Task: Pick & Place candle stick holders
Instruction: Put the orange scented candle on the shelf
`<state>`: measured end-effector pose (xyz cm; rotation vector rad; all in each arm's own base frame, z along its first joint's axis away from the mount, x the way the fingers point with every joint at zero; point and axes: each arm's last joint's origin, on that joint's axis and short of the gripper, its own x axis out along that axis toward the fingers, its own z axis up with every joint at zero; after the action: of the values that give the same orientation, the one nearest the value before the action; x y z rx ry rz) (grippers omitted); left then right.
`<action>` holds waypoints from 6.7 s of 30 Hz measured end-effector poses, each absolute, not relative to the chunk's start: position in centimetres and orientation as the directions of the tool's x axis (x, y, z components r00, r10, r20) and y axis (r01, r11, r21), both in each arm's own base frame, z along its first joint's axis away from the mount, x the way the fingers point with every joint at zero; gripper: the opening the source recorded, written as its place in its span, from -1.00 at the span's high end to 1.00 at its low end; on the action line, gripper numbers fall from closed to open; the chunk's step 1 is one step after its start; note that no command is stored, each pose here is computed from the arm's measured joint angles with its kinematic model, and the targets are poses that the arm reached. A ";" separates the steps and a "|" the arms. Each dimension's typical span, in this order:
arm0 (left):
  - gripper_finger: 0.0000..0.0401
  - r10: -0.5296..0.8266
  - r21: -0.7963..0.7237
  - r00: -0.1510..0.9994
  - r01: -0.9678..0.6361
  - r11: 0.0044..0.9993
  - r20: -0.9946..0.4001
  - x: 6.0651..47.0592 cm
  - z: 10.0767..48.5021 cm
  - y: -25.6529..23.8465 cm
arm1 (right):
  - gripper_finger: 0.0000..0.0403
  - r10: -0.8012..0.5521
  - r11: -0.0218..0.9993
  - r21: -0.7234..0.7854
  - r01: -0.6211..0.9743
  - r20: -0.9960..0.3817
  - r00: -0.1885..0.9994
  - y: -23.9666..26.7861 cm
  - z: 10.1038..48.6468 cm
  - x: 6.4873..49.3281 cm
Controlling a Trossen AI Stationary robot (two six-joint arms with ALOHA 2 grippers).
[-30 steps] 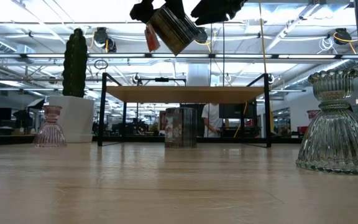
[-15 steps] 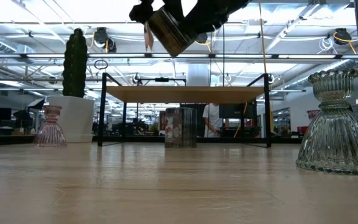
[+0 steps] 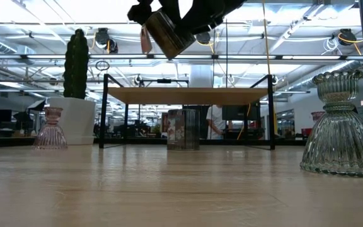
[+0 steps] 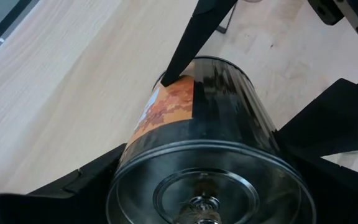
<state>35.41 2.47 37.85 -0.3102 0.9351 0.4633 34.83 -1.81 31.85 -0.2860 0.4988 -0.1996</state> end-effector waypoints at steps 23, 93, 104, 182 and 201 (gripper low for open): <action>-0.79 0.235 -0.060 0.516 -0.492 0.868 -0.824 35.6 37.8 2.4 | -0.74 -0.250 0.933 -0.353 0.075 -0.481 0.840 -1.5 31.8 34.3; -0.79 0.202 -0.119 0.579 -0.468 0.876 -0.790 36.1 38.3 2.4 | -0.96 -0.278 0.916 -0.389 0.098 -0.439 0.855 -2.0 32.2 34.5; -0.79 0.203 -0.120 0.580 -0.470 0.875 -0.789 36.1 38.3 2.4 | -0.75 -0.310 0.907 -0.402 0.126 -0.435 0.845 -2.1 32.2 34.4; -0.86 0.512 -0.056 0.497 -0.753 0.655 -0.700 24.6 37.6 -2.9 | -0.75 -0.771 0.634 -0.186 0.751 -0.235 0.593 -11.9 31.3 30.8; -0.88 0.439 -0.227 0.649 -0.686 0.692 -0.622 22.9 34.4 -3.3 | -0.75 -0.836 0.542 0.171 0.823 0.007 0.549 -11.7 24.6 26.6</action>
<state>22.91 -3.27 34.39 -0.4742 0.5647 0.6669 26.58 -11.72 24.57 0.1537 -0.0915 -0.9869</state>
